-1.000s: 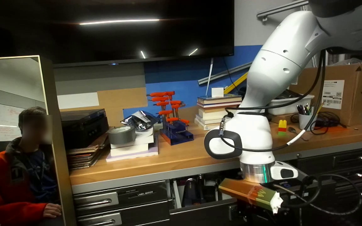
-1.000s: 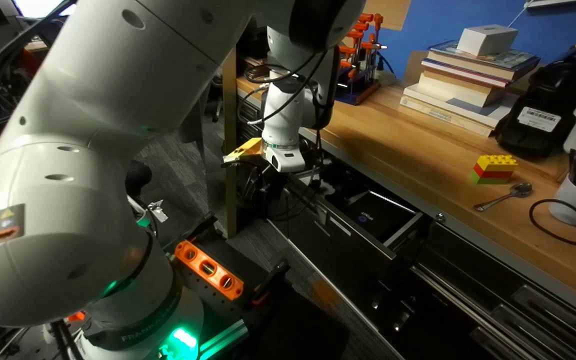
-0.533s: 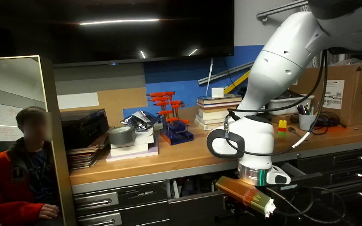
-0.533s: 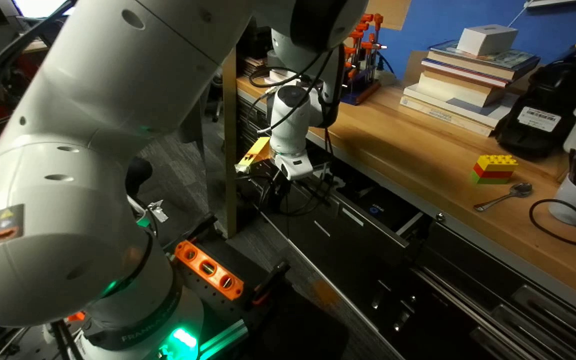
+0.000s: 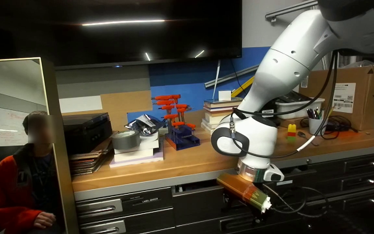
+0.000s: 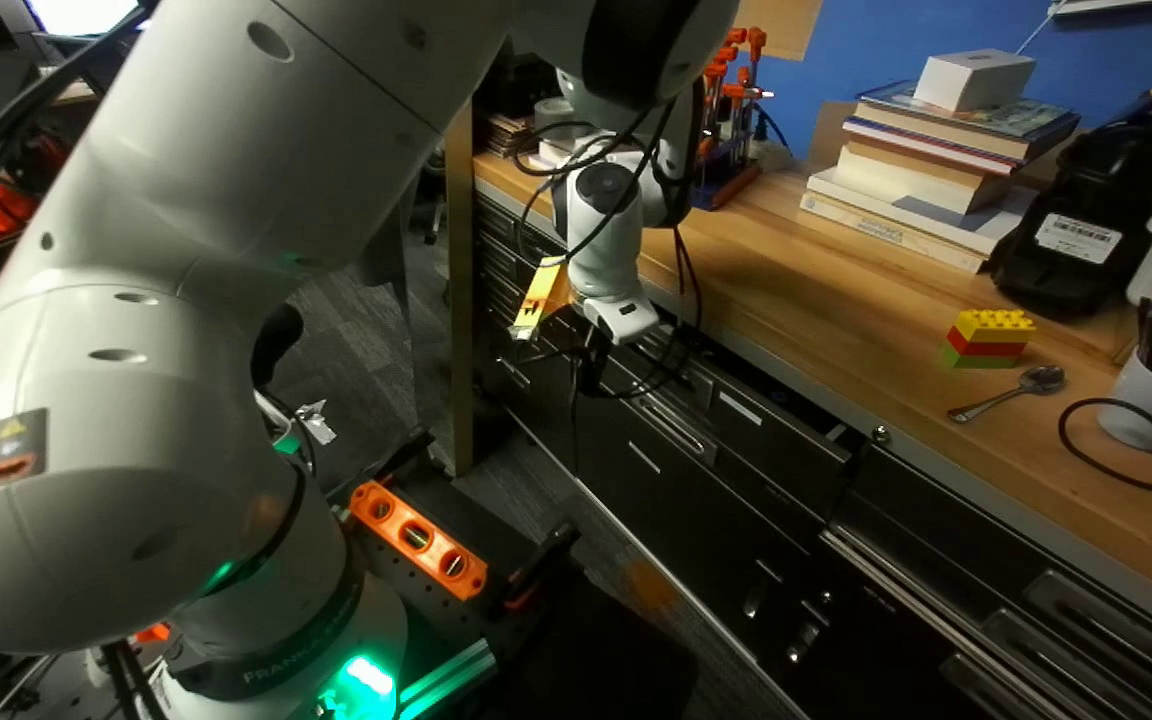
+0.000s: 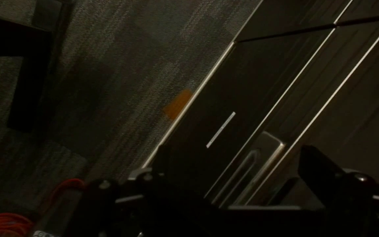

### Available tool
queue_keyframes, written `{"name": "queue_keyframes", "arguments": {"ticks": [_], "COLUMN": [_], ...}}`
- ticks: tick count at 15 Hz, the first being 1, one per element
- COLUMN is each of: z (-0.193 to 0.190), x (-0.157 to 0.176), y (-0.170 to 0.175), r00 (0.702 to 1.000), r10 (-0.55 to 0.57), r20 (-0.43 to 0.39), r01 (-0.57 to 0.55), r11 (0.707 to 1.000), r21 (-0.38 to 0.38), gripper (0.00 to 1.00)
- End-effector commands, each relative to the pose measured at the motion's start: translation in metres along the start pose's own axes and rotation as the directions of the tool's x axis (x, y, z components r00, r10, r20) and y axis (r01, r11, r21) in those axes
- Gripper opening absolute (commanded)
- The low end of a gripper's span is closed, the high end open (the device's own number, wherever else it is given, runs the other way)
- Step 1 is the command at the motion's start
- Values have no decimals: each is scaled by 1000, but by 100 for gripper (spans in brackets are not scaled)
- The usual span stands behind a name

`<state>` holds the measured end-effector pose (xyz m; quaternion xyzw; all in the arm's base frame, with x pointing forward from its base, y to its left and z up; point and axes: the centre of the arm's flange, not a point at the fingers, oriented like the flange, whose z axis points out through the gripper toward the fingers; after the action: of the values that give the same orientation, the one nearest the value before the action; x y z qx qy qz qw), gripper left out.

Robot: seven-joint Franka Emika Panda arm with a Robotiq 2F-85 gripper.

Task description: Put the black objects in the drawer and close it

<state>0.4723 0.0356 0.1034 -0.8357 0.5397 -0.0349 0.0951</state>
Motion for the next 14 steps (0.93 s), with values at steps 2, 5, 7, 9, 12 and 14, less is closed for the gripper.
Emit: {"name": "queue_keyframes", "arguments": {"ticks": [2,5,7,9,12,14], "z": [6,13,16,21,24,26], "x": [17,20,22,23,25,24], "y": [-39,-51,-56,-61,-62,-63], "r00": [998,995,994,994,992,991], "r10": [-65,-93,-99,-105,-116,-124], "r20": [12,29,35,42,48,47], "r01": [64,89,93,97,105,113], "r11": [994,988,984,981,977,976], "r21": [92,125,151,165,185,188], "gripper": [100,100,100,100,100,100]}}
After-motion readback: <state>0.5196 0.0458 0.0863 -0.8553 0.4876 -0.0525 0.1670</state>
